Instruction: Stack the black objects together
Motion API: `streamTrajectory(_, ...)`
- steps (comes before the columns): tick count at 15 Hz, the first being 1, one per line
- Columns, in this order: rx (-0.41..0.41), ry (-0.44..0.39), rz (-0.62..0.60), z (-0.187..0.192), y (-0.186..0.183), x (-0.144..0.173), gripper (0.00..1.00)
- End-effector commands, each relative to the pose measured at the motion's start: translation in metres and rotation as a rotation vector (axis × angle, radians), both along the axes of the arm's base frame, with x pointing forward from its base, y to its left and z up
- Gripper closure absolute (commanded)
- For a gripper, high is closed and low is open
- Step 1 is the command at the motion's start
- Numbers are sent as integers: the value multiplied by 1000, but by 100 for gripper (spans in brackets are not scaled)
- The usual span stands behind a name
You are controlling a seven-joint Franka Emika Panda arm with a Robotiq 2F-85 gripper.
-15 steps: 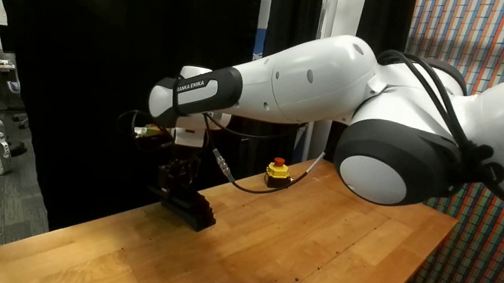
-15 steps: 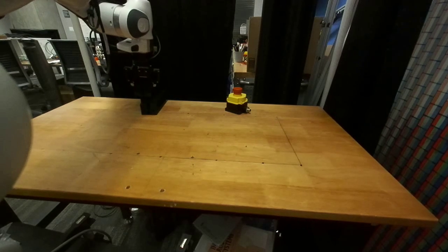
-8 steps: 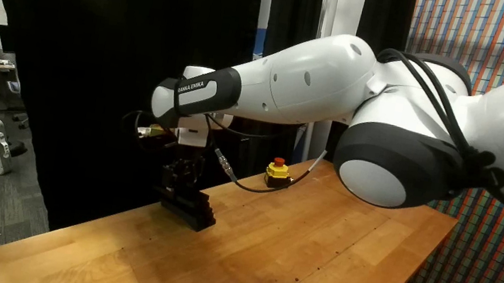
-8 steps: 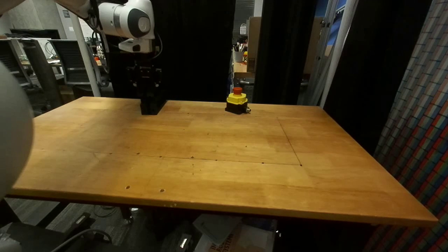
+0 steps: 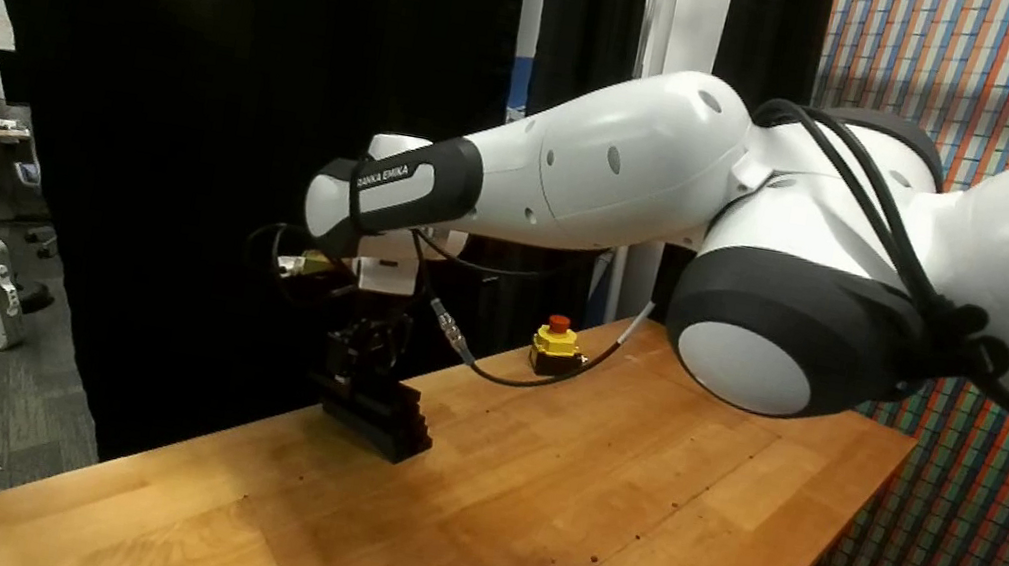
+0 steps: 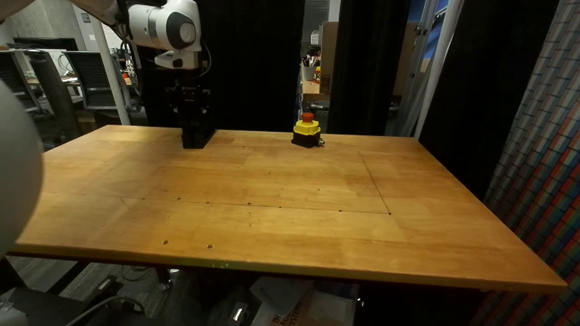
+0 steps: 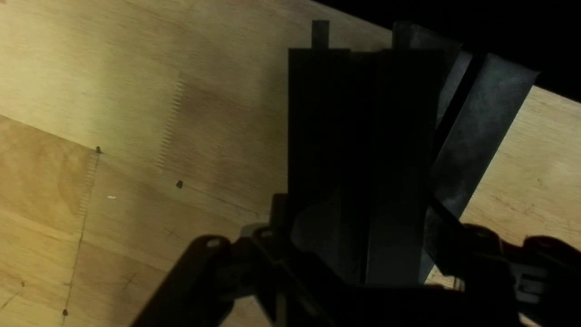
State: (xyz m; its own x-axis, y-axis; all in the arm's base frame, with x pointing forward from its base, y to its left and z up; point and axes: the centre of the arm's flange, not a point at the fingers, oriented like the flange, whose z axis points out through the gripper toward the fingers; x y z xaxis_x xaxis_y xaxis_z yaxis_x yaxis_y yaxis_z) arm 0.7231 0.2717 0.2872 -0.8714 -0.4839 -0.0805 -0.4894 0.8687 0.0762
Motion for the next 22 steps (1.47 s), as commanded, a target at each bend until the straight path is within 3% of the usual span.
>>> streamTrajectory(1,8,1,-36,5,2,8,54)
streamTrajectory(3,9,-5,-27,5,-2,8,7)
streamTrajectory(5,11,-9,-30,6,-7,8,1)
streamTrajectory(11,-34,-61,37,29,-19,1,0)
streamTrajectory(16,-139,-150,274,120,-19,-50,0)
streamTrajectory(22,-177,-187,623,195,-15,-125,0)
